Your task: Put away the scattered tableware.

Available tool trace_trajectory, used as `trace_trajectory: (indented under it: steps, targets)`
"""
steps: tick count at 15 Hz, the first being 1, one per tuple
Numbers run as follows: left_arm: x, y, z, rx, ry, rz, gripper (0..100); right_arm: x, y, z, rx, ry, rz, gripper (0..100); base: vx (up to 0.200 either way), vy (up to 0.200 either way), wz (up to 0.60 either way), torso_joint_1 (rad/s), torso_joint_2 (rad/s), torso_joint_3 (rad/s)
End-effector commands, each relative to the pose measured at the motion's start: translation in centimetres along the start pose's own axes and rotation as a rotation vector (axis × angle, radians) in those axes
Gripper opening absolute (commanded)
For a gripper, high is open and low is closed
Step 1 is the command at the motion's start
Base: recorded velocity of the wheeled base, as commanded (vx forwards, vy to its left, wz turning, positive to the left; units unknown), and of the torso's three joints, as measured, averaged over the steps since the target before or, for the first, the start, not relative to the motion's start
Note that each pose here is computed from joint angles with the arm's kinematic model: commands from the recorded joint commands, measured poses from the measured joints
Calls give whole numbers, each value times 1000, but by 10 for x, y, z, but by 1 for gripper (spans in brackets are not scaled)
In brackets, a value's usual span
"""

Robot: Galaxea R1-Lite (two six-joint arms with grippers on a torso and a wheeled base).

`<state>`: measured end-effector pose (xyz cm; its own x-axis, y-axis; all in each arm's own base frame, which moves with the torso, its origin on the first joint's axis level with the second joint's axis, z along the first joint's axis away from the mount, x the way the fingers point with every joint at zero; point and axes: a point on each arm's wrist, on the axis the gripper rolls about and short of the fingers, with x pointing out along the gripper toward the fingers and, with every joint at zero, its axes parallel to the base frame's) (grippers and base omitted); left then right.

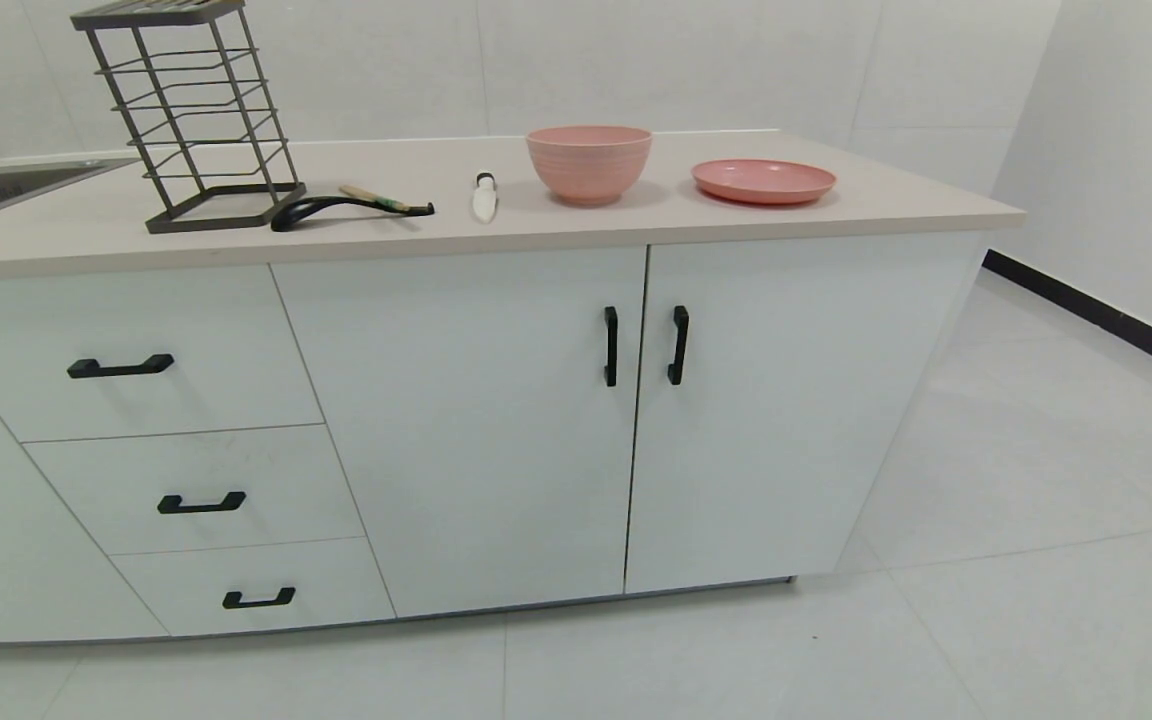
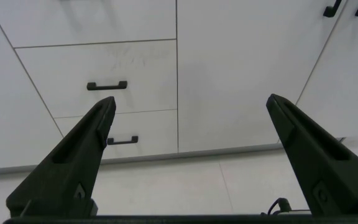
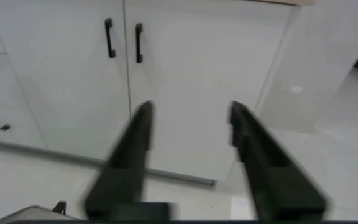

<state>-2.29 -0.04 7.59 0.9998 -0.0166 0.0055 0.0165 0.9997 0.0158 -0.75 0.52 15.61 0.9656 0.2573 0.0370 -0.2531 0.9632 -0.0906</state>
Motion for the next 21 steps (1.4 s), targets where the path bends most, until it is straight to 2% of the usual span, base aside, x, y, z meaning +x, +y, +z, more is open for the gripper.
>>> trace_trajectory:
  steps: [1,4,7,12,14,17,18,19,20,21]
  targets:
    - [0,0,0,1,1,0,100,84,-15,19,16,201,202,100,0,0,0,0,0,0]
    - [0,0,0,3,1,-2,100,162,-19,18,19,229,271,100,0,0,0,0,0,0]
    - [0,0,0,4,-1,-2,100,212,-13,10,18,240,324,100,0,0,0,0,0,0]
    - [0,0,0,0,-1,0,100,294,13,-16,5,200,434,100,0,0,0,0,0,0]
    - [0,0,0,-3,-1,-2,100,308,17,-32,4,184,454,100,0,0,0,0,0,0]
    - [0,0,0,-2,-1,-11,100,307,17,-37,2,172,448,100,0,0,0,0,0,0]
    - [0,-2,0,9,0,-68,100,306,17,-38,2,174,447,100,0,0,0,0,0,0]
    - [0,-2,4,38,-36,-91,100,306,17,-37,1,169,447,100,0,0,0,0,0,0]
    - [-3,-2,23,42,-218,-87,100,303,17,-37,1,172,447,100,0,0,0,0,0,0]
    - [-5,-2,32,46,-302,-87,100,301,17,-38,3,173,445,100,0,0,0,0,0,0]
